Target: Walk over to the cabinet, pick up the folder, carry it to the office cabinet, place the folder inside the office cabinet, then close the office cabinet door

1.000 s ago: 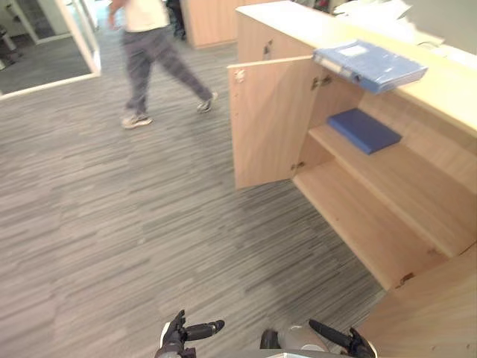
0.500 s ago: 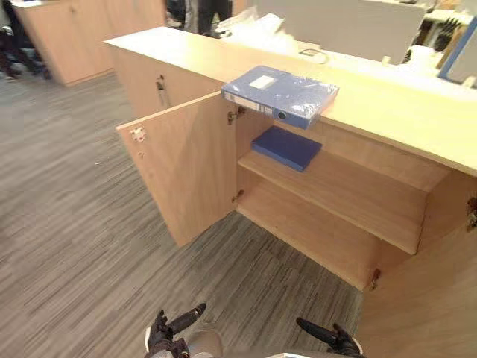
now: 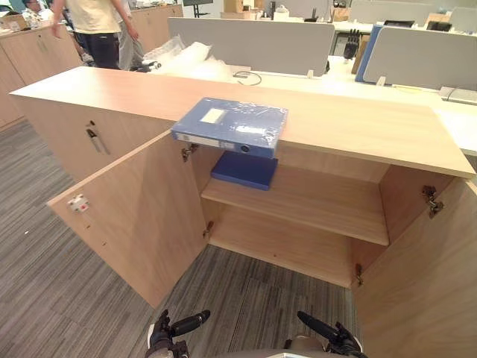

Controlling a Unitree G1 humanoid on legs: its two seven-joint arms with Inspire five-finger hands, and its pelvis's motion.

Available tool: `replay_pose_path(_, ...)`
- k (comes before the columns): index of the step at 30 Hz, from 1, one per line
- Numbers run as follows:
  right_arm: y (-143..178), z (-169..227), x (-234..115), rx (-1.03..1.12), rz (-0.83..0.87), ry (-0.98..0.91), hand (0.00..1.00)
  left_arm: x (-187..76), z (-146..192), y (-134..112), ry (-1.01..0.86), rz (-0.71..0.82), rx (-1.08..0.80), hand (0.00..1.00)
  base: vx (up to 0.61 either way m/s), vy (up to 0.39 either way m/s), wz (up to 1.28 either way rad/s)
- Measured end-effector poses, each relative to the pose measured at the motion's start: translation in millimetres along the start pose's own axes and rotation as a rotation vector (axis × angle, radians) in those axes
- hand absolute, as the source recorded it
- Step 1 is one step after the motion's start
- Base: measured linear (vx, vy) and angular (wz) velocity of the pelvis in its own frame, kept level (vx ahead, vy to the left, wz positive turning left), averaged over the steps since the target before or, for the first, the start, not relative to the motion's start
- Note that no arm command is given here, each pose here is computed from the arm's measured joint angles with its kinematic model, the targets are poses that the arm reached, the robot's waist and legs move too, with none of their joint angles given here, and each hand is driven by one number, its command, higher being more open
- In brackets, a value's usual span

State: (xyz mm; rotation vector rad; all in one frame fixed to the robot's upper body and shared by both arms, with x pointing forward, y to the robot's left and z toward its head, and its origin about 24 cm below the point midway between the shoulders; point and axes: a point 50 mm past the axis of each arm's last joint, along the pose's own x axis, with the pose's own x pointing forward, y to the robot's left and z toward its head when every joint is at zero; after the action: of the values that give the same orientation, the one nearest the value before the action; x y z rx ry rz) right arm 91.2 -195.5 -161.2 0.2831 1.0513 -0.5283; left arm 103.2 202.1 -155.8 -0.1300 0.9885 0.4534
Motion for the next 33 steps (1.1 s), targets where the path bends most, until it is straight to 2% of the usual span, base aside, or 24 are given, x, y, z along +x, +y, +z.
replay_pose_path(3, -8.8, 8.7, 2.2, -0.043, -0.018, -0.022, 1.00, -3.6, -7.9, -18.4, 0.025, -0.048, -0.014, 1.00, 0.30, -0.216, -0.04)
replay_pose_path(10, -1.1, 3.3, 1.5, -0.096, 0.009, -0.003, 1.00, -2.4, 4.7, -20.1, -0.030, -0.064, -0.041, 1.00, 0.18, -0.168, 0.02)
replay_pose_path(16, 0.7, 3.9, 1.7, -0.112, 0.016, -0.003, 1.00, -1.9, 7.3, -15.2, -0.037, -0.050, -0.125, 1.00, 0.14, 0.124, -0.59)
replay_pose_path(21, 2.6, -4.0, -0.4, -0.107, 0.023, 0.016, 1.00, -5.5, 20.8, -30.4, -0.106, -0.119, -0.090, 1.00, 0.14, 0.208, 0.07)
replay_pose_path(24, 5.7, -6.0, -2.4, -0.127, 0.040, 0.007, 1.00, -21.4, 34.8, -32.3, -0.234, -0.178, -0.097, 1.00, 0.06, 0.123, 0.10)
replay_pose_path(29, 17.2, -0.8, -3.7, -0.202, 0.092, -0.030, 1.00, -52.9, 81.2, -29.5, -0.508, -0.260, -0.183, 1.00, -0.04, -0.032, -0.03)
replay_pose_path(33, 13.3, -1.6, -3.8, -0.246, 0.083, -0.032, 1.00, -79.4, 98.7, -41.1, -0.650, -0.268, -0.184, 1.00, -0.10, -0.085, 0.04)
